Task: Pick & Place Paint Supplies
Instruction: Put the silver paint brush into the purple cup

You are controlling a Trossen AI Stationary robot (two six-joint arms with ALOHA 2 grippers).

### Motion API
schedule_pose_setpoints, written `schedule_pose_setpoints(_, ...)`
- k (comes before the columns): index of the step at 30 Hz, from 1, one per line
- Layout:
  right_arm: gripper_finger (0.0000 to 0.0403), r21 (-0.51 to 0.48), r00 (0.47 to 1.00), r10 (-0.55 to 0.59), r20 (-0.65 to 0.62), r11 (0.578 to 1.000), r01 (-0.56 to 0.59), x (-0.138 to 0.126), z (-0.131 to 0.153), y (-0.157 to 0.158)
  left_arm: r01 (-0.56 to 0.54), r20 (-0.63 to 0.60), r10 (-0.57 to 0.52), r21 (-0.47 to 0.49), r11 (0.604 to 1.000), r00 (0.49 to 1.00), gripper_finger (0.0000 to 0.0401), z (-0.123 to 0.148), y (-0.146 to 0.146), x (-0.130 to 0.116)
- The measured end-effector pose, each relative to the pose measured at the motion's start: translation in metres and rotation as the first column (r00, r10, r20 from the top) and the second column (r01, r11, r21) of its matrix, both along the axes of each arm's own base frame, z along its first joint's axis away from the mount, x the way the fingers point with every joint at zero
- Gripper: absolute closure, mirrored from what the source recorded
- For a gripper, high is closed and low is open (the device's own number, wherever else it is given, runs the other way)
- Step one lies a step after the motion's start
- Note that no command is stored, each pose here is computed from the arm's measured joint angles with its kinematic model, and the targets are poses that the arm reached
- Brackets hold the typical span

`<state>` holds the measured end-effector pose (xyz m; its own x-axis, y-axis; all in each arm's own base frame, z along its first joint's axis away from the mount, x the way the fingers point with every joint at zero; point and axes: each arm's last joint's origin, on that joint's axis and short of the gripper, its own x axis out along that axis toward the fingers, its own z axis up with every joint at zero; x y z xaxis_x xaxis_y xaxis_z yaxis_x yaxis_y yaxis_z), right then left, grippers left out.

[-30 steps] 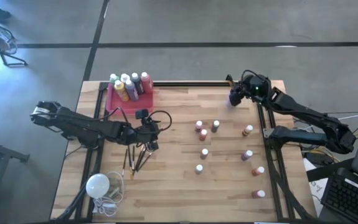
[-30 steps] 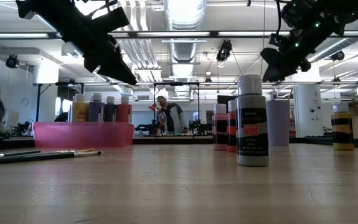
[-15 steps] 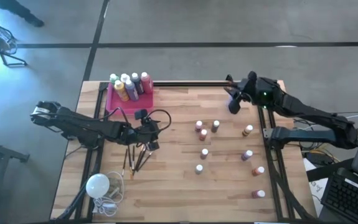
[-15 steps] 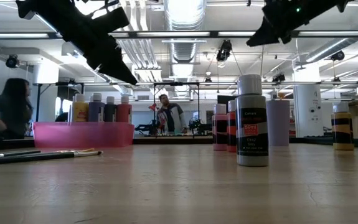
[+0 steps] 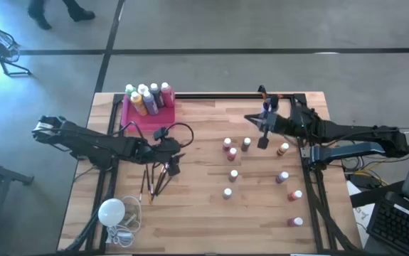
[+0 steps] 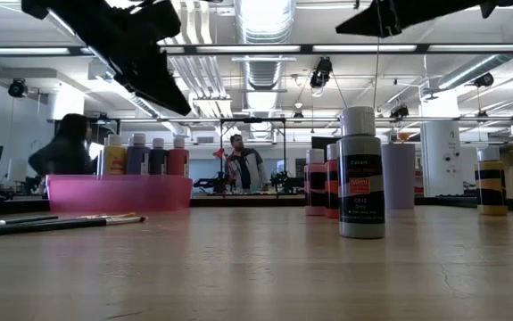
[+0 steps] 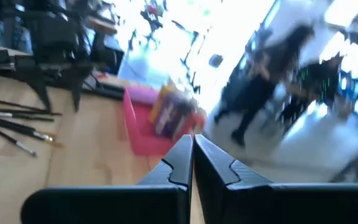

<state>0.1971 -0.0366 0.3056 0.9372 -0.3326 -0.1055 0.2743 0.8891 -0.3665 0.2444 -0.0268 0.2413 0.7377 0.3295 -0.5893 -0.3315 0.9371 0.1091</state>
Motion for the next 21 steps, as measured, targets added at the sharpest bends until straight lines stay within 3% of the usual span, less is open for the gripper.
schedule_pose_setpoints(3, 0.0391, -0.093, 0.998, 0.046, 0.047, 0.995, -0.042, 0.004, -0.001, 0.008, 0.051, 0.027, -0.047, -0.170, 0.984, 0.999, 0.0232, 0.009, -0.005, 0.003)
schedule_pose_setpoints(6, 0.0392, -0.168, 0.992, 0.079, 0.100, 0.984, -0.062, 0.006, 0.002, 0.013, -0.013, 0.003, 0.014, -0.280, 0.960, 1.000, 0.0241, 0.019, -0.010, 0.003)
schedule_pose_setpoints(8, 0.0394, -0.176, 0.991, 0.087, 0.103, 0.982, -0.068, 0.006, 0.002, 0.014, -0.086, -0.047, 0.076, -0.281, 0.956, 0.996, 0.0251, 0.023, -0.013, 0.001)
schedule_pose_setpoints(12, 0.0394, -0.090, 0.991, 0.076, 0.113, 0.994, -0.066, 0.006, 0.000, 0.014, -0.204, -0.126, 0.174, -0.290, 0.935, 0.977, 0.0270, 0.019, -0.018, 0.000)
schedule_pose_setpoints(16, 0.0394, -0.060, 0.992, 0.075, 0.097, 0.996, -0.070, 0.006, -0.003, 0.014, -0.251, -0.175, 0.203, -0.323, 0.913, 0.963, 0.0282, 0.009, -0.025, 0.000)
schedule_pose_setpoints(21, 0.0394, -0.056, 0.993, 0.075, 0.093, 0.996, -0.070, 0.006, -0.003, 0.014, -0.327, -0.336, 0.200, -0.379, 0.866, 0.920, 0.0294, -0.002, -0.040, -0.013)
